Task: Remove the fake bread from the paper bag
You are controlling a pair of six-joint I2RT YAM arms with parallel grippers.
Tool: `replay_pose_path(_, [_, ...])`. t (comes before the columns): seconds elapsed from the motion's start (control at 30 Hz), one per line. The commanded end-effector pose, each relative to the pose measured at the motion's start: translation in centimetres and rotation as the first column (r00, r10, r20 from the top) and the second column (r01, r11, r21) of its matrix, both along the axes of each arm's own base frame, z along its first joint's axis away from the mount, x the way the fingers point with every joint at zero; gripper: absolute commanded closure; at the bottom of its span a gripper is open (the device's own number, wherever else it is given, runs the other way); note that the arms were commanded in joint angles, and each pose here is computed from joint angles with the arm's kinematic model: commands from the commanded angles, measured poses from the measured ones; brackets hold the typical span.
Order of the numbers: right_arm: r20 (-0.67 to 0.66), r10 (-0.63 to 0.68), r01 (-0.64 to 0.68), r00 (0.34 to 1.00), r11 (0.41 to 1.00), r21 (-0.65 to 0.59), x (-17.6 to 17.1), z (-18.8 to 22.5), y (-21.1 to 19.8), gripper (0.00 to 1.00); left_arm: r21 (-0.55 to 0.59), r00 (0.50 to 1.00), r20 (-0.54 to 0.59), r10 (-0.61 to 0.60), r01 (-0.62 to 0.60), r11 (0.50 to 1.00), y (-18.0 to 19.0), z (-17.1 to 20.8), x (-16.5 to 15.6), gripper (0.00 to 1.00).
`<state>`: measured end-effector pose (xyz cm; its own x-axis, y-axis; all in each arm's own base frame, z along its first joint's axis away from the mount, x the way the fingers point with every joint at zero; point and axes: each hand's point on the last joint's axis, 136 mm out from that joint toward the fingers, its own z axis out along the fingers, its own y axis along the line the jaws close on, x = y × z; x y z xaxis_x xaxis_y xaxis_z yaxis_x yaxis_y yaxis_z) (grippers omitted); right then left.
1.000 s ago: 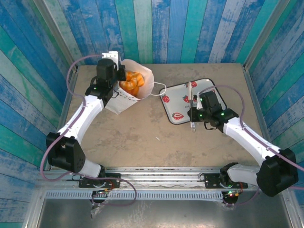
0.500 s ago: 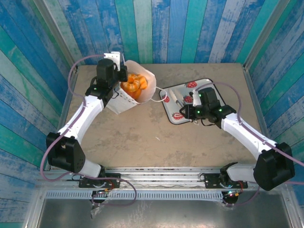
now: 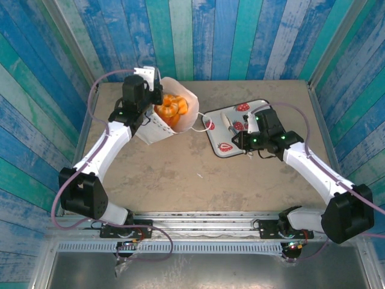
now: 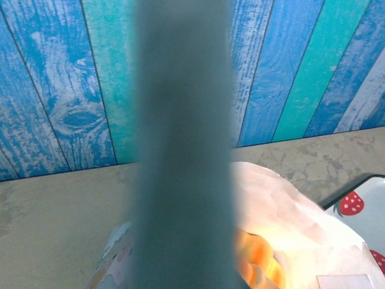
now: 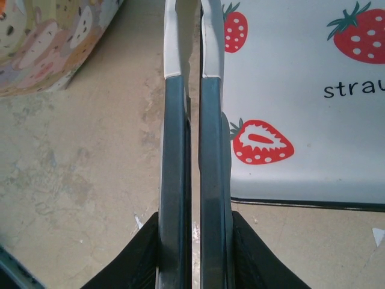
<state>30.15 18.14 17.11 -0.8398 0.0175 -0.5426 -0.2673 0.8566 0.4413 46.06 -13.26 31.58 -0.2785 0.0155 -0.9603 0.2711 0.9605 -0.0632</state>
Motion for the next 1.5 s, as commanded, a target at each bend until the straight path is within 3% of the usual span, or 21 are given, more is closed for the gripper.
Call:
replay_pose_path(0.0, [0.049, 0.018, -0.02, 0.999, 0.999, 0.04, -0.7, 4.0, 0.1, 0.71, -0.007, 0.985, 0.161, -0.067, 0.069, 0.998, -0.6, 4.9, -1.0, 0.99])
replay_pose_path(0.27, [0.021, 0.063, -0.064, 0.998, 0.995, 0.072, -2.5, 9.3, 0.6, 0.71, 0.011, 0.987, 0.135, -0.086, 0.085, 0.996, -1.1, 4.1, -0.4, 0.99])
replay_pose_path(0.63, [-0.07, 0.27, -0.243, 0.96, 0.935, 0.26, -3.5, 13.0, 6.2, 0.66, -0.001, 0.99, 0.112, -0.091, 0.091, 0.996, -1.4, 3.5, 0.3, 0.99])
replay_pose_path(1.17, [-0.24, 0.366, -0.273, 0.899, 0.897, 0.348, -1.6, 11.2, 10.6, 0.61, 0.029, 0.987, 0.107, -0.124, 0.121, 0.992, -2.0, 2.9, -0.3, 0.99])
replay_pose_path(1.47, [-0.29, 0.37, -0.271, 0.883, 0.904, 0.33, -0.1, 10.1, 11.6, 0.55, 0.034, 0.985, 0.11, -0.136, 0.133, 0.991, -2.2, 3.2, -0.6, 0.99])
